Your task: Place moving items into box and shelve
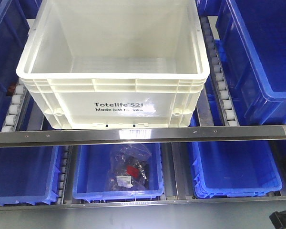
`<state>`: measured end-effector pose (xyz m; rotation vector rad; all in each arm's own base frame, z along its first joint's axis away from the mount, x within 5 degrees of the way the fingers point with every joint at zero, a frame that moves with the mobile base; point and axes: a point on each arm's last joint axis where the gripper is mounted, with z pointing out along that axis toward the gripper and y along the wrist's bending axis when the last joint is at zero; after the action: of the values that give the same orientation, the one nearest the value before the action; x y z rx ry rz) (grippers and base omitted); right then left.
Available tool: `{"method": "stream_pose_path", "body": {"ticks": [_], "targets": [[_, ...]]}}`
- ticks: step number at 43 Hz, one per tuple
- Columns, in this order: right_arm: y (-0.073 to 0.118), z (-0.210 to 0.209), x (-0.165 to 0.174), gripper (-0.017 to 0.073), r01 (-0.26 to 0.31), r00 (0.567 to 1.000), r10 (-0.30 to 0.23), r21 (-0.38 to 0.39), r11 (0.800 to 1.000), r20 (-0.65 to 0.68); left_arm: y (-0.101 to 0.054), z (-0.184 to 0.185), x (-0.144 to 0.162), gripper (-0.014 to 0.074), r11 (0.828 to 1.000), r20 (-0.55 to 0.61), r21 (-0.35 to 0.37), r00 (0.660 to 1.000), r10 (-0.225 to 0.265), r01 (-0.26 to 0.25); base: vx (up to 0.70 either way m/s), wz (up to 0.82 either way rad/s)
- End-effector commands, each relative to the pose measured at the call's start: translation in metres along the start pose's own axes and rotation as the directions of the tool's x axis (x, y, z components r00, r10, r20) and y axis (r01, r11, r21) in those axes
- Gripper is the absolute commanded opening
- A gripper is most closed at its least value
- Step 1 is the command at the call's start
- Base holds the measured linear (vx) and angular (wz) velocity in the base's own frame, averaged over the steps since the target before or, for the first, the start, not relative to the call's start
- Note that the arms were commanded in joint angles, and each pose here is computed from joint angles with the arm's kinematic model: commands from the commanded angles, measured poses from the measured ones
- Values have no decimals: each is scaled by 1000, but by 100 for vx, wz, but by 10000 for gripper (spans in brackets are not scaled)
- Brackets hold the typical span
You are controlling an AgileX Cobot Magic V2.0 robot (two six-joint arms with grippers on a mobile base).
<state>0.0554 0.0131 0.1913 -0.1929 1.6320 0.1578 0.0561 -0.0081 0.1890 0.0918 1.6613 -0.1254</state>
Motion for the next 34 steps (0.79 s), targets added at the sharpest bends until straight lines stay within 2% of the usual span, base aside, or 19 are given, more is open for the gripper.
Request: {"method": "stream_pose_path", "body": {"ticks": [1, 34], "targets": [[-1, 0, -4, -8, 5, 998, -6, 13, 1000, 63, 0, -1, -7, -8, 1000, 86, 0, 996, -11, 11, 0, 0], [-1, 0, -5, -8, -5, 998, 4, 12, 1000, 66, 0, -1, -7, -8, 1000, 86, 0, 996, -11, 11, 0, 0]]}}
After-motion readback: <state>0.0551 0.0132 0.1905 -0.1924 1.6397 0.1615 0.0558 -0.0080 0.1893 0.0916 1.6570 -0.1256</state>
